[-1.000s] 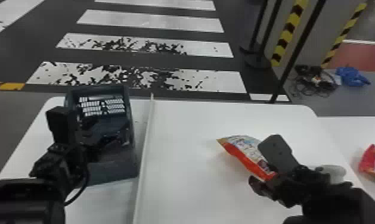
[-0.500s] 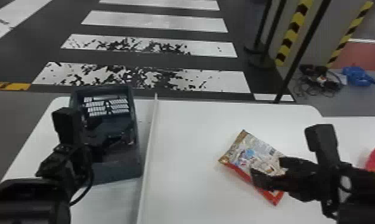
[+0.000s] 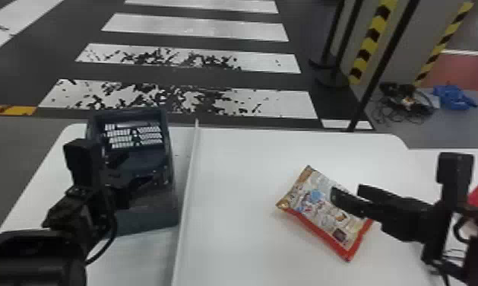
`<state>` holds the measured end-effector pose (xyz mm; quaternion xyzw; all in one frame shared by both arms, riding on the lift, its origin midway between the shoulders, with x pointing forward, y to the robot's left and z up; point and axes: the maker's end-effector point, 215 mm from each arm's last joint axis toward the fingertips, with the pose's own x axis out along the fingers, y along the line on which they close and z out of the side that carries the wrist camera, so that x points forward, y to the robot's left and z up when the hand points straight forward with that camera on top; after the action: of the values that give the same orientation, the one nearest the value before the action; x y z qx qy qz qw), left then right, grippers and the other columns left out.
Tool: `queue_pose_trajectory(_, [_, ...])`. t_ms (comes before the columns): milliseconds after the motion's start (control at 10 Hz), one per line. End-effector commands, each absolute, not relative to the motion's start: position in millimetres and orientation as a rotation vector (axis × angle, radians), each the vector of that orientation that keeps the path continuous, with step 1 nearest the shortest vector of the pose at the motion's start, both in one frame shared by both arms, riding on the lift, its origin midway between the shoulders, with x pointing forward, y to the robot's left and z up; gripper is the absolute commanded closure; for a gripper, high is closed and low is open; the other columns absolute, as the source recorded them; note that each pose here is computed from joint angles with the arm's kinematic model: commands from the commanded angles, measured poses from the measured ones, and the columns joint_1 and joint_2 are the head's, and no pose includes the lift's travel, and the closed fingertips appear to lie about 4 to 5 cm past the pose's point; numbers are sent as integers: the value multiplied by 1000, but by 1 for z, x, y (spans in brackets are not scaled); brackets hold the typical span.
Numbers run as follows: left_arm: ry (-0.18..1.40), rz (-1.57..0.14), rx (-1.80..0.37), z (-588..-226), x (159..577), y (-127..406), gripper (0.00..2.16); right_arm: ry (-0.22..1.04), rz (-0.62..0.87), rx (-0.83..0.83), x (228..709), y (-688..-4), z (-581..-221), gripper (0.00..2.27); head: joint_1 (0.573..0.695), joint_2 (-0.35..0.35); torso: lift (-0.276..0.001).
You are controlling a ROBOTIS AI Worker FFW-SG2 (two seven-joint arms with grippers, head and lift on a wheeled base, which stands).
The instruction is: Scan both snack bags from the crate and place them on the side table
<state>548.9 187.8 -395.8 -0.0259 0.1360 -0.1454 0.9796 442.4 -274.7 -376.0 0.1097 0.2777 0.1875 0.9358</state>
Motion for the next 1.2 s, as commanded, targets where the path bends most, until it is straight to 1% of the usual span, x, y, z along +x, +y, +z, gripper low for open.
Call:
queue_pose_trajectory(0, [275,-293,-53,-396,549,188,83,563,379,250,446,-281,-384,876,695,-95,-98])
queue_pose_trajectory(100, [277,-293,-53,-397,549,188,83,571,368,249,449,-287,-391,1673,695,-101,-98])
queue_pose_trajectory(200, [277,-293,-53,-397,549,188,83,544,373,193,458,-291,-392,2071,695,-106,-98])
queue_pose_trajectory(300, [273,-294,-53,-396,549,188,83,535,388,152,465,-288,-398,2071,695,-108,-98])
queue_pose_trajectory(400, [278,-294,-53,-398,549,188,83,525,400,116,472,-287,-404,2159,695,-111,-98])
queue_pose_trajectory(600, [281,-294,-52,-400,548,188,83,506,406,44,489,-291,-417,2196,695,-108,-98])
queue_pose_trajectory(800, [286,-293,-53,-402,548,188,83,514,352,-8,503,-309,-432,2240,695,-112,-98])
queue_pose_trajectory(1000, [281,-293,-52,-400,549,188,83,565,339,-5,507,-317,-454,2240,695,-129,-98])
queue_pose_trajectory(1100, [286,-293,-53,-402,548,188,83,573,375,13,503,-311,-456,2240,695,-132,-98])
